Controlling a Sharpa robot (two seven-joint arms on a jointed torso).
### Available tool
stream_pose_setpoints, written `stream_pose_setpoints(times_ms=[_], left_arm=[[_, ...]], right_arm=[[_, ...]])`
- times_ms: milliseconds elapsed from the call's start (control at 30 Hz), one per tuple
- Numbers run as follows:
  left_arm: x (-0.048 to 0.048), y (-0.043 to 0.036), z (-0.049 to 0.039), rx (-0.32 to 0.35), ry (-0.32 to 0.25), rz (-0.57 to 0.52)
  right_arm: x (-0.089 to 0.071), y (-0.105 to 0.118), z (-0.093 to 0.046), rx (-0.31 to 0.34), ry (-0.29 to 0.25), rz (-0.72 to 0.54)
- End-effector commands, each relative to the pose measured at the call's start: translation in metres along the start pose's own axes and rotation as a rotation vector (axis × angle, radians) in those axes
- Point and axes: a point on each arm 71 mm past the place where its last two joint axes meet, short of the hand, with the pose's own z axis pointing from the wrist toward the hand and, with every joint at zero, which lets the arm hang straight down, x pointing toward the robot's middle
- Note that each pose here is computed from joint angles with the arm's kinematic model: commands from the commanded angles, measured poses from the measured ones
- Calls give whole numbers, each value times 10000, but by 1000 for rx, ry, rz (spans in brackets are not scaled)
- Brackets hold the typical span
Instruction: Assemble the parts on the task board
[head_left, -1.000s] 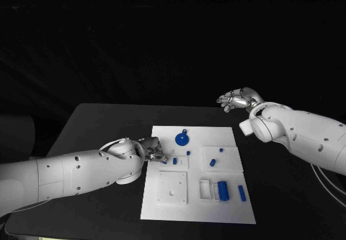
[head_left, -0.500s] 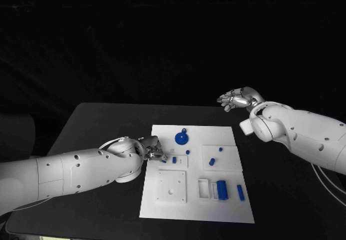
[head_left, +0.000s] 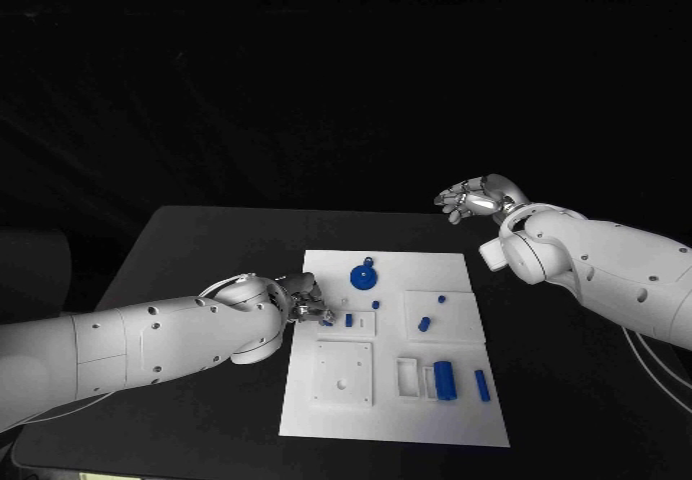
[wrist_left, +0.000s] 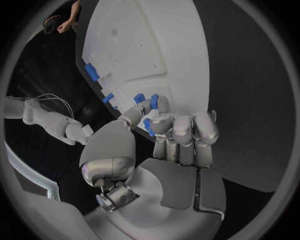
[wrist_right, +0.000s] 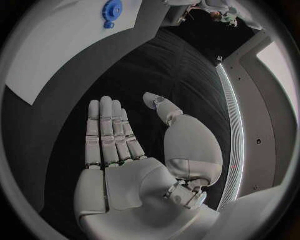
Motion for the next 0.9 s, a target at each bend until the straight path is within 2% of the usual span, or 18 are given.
stream_pose_setpoints(times_ms=[33,900], left_arm=[[96,-17,-1,-3,58,4],[60,-4,18,-5,21,-7]], right_arm=[[20,3,0,-6,16,0],[19,0,-2,-6,17,0]])
